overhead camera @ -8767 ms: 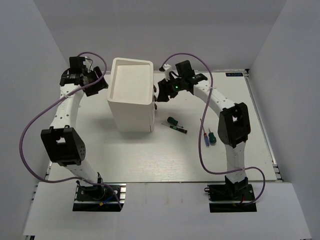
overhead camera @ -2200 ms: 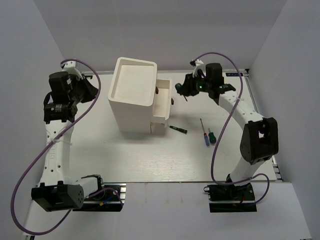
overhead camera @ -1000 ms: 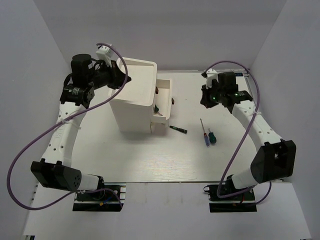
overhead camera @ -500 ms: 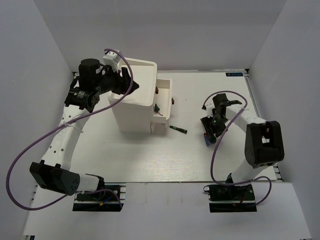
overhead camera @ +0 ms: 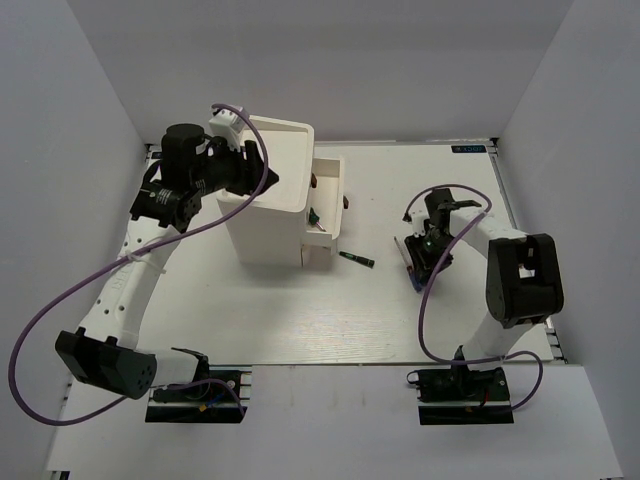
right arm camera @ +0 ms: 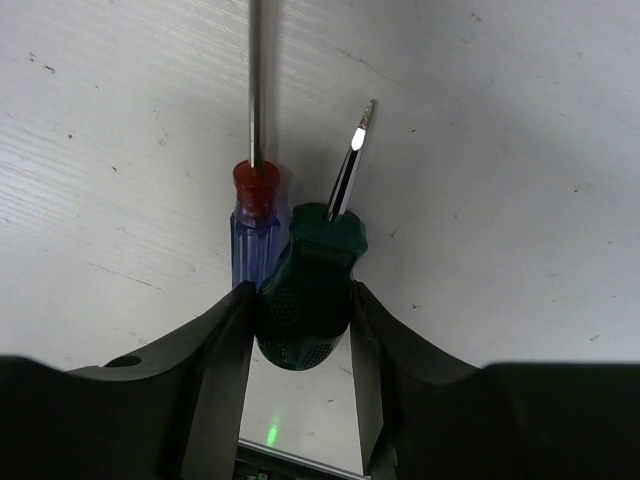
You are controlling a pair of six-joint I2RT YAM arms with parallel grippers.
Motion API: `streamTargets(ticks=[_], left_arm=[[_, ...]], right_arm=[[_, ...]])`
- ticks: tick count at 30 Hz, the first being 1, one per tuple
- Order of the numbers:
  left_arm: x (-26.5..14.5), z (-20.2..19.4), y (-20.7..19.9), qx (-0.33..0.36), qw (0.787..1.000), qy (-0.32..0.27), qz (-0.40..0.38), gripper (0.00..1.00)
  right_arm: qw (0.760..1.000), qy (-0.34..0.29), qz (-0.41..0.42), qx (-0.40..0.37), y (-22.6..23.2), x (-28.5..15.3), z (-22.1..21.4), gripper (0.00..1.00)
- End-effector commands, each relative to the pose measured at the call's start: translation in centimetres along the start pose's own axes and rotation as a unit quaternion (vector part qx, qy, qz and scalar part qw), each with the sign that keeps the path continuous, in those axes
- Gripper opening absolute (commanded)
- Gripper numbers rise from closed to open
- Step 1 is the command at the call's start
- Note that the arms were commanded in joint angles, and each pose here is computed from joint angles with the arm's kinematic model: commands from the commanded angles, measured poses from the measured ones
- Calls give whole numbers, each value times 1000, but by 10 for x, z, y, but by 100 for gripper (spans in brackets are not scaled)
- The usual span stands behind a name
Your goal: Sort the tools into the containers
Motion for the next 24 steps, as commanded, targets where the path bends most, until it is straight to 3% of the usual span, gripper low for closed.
streamTargets(ticks=[1, 5, 8, 14, 19, 22, 24], left_arm=[[-6, 0, -8, 2, 1000, -11, -3, 58], [-2, -1, -13, 1, 1000, -9, -17, 55], [3, 4, -16, 5, 1000, -13, -22, 52], [8, 3, -24, 10, 999, -9, -32, 49], [10, 3, -26, 7, 1000, -10, -17, 48], [7, 0, -19, -3, 1000, 0, 23, 43], [4, 0, -14, -9, 998, -1, 59, 34]], right_arm=[[999, -16, -7, -27, -6, -5, -2, 0], [997, -70, 10, -30, -8, -25, 12, 0], [985, -151, 63, -56, 6, -58, 36, 0], [939, -258, 210, -86, 42, -113, 95, 0], [892, -306, 317, -105, 84, -128, 148, 0], [884, -303, 343, -98, 113, -135, 174, 0], [886, -297, 348, -76, 124, -130, 193, 0]])
Point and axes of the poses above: each gripper's point midway between its finger pads, its own x axis out along the fingers, its own y axis along the line the jaws close on, z = x × y, the point moved 8 cm from there along -x, back along the fingers, and after that the axes turned 3 degrees about x, right-handed, at the moved point
